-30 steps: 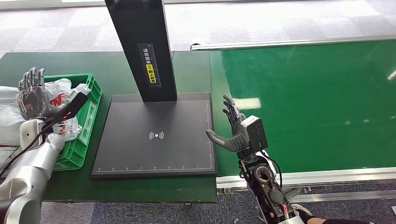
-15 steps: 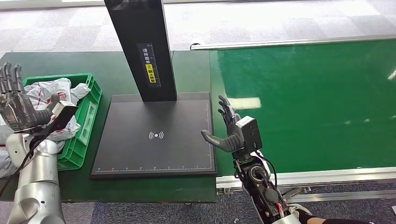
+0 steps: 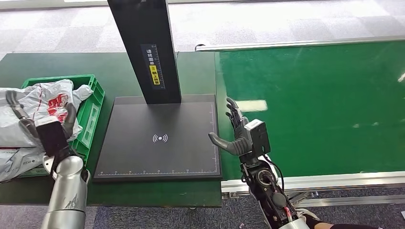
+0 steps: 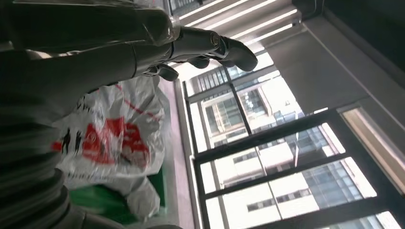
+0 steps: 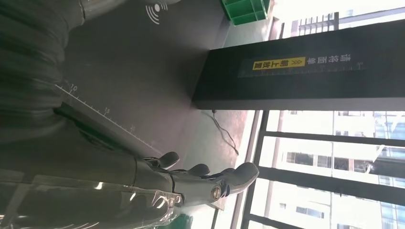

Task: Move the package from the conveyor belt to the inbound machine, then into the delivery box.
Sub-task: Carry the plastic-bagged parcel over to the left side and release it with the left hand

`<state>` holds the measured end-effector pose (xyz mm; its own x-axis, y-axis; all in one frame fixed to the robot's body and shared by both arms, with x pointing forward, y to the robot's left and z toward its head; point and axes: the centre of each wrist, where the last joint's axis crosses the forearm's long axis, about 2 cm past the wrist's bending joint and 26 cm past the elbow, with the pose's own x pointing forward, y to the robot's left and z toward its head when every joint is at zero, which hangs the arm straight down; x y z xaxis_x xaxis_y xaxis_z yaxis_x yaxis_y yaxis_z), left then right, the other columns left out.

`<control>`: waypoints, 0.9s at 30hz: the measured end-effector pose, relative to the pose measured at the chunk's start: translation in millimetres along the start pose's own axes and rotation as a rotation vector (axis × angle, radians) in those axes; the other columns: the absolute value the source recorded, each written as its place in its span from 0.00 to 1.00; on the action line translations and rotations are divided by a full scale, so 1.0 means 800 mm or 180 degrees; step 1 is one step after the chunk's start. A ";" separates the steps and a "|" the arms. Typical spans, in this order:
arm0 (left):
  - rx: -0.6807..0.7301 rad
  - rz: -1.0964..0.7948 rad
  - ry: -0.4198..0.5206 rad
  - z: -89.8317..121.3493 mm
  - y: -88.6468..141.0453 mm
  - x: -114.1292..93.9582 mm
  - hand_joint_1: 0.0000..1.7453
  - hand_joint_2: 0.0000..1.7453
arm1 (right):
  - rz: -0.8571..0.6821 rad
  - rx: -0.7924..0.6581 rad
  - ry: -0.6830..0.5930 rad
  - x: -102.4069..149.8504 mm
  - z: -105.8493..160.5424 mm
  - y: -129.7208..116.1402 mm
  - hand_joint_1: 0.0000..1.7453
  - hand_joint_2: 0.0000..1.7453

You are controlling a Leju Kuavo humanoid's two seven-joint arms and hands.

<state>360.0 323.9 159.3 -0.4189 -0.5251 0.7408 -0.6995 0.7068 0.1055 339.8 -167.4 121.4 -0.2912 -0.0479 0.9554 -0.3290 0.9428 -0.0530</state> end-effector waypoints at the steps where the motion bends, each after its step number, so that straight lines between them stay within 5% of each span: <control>1: -0.0146 0.0147 0.0071 0.010 -0.008 0.004 0.00 1.00 | 0.0005 -0.0003 0.0005 0.000 0.000 -0.001 0.00 1.00; 10: -0.1584 0.1457 0.0699 0.115 -0.058 0.051 0.00 1.00 | 0.0032 -0.0071 0.0088 0.000 0.001 -0.005 0.00 1.00; 14: -0.1802 0.1614 0.0760 0.147 -0.072 0.070 0.00 1.00 | 0.0063 -0.0166 0.0081 0.002 -0.001 0.000 0.00 0.00; 20: -0.1824 0.1672 0.0827 0.178 -0.067 0.088 0.00 1.00 | 0.0132 -0.0418 0.0016 0.014 0.004 0.001 0.00 0.00; 27: -0.1833 0.1718 0.0824 0.185 -0.062 0.098 0.00 1.00 | 0.0082 -0.0437 -0.0067 0.023 0.011 0.000 0.00 0.00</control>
<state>276.0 177.3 113.8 -0.4164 0.0315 0.9086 -0.0053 0.9993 -0.0371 326.4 -171.4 136.4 -0.3174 -0.0287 0.9479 -0.1957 0.9800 -0.0358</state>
